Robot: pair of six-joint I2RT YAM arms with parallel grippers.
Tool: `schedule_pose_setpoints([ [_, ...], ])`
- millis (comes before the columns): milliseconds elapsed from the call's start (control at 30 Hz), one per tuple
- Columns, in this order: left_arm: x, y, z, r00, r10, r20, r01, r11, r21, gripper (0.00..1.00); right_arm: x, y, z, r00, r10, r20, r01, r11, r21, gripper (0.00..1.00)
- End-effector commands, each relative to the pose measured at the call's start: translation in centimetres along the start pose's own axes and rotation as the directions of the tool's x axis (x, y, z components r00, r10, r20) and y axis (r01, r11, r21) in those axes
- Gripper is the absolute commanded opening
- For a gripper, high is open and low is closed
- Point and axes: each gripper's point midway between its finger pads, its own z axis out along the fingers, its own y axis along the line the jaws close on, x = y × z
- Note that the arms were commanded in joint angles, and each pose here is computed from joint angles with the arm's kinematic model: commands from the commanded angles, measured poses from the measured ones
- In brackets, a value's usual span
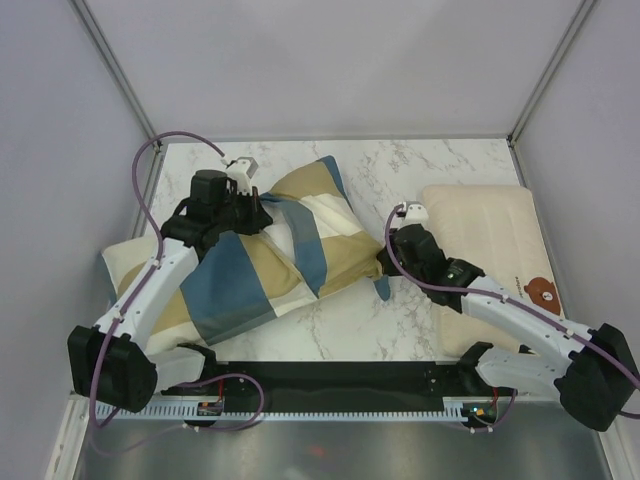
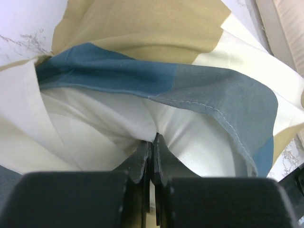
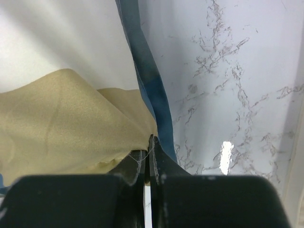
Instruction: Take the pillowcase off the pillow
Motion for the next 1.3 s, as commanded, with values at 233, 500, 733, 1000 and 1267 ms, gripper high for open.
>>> schedule_pose_setpoints([
  [233, 0.0, -0.8, -1.5, 0.998, -0.029, 0.053, 0.025, 0.997, 0.077, 0.02, -1.1, -10.2, 2.9, 0.998, -0.01, -0.067, 0.025, 0.973, 0.229, 0.0],
  [500, 0.6, -1.4, -0.9, 0.999, -0.019, 0.031, 0.017, 0.997, 0.074, 0.02, -7.3, -4.3, -0.8, 0.999, -0.037, 0.034, 0.036, 0.998, 0.043, 0.05],
  [733, 0.8, -1.5, -0.8, 1.0, -0.01, 0.026, 0.009, 0.998, 0.063, 0.02, -12.9, 5.7, -6.1, 0.979, -0.09, 0.185, 0.115, 0.985, -0.126, 0.62],
  [1000, 1.1, -1.5, -0.7, 1.0, 0.003, 0.016, -0.004, 0.999, 0.049, 0.02, -9.1, 17.6, -4.7, 0.963, -0.23, 0.141, 0.259, 0.934, -0.247, 0.7],
  [1267, 1.3, -1.7, -0.8, 1.0, 0.025, 0.016, -0.025, 0.999, 0.039, 0.02, -4.9, 21.2, -0.4, 0.961, -0.267, 0.07, 0.276, 0.94, -0.199, 0.71],
])
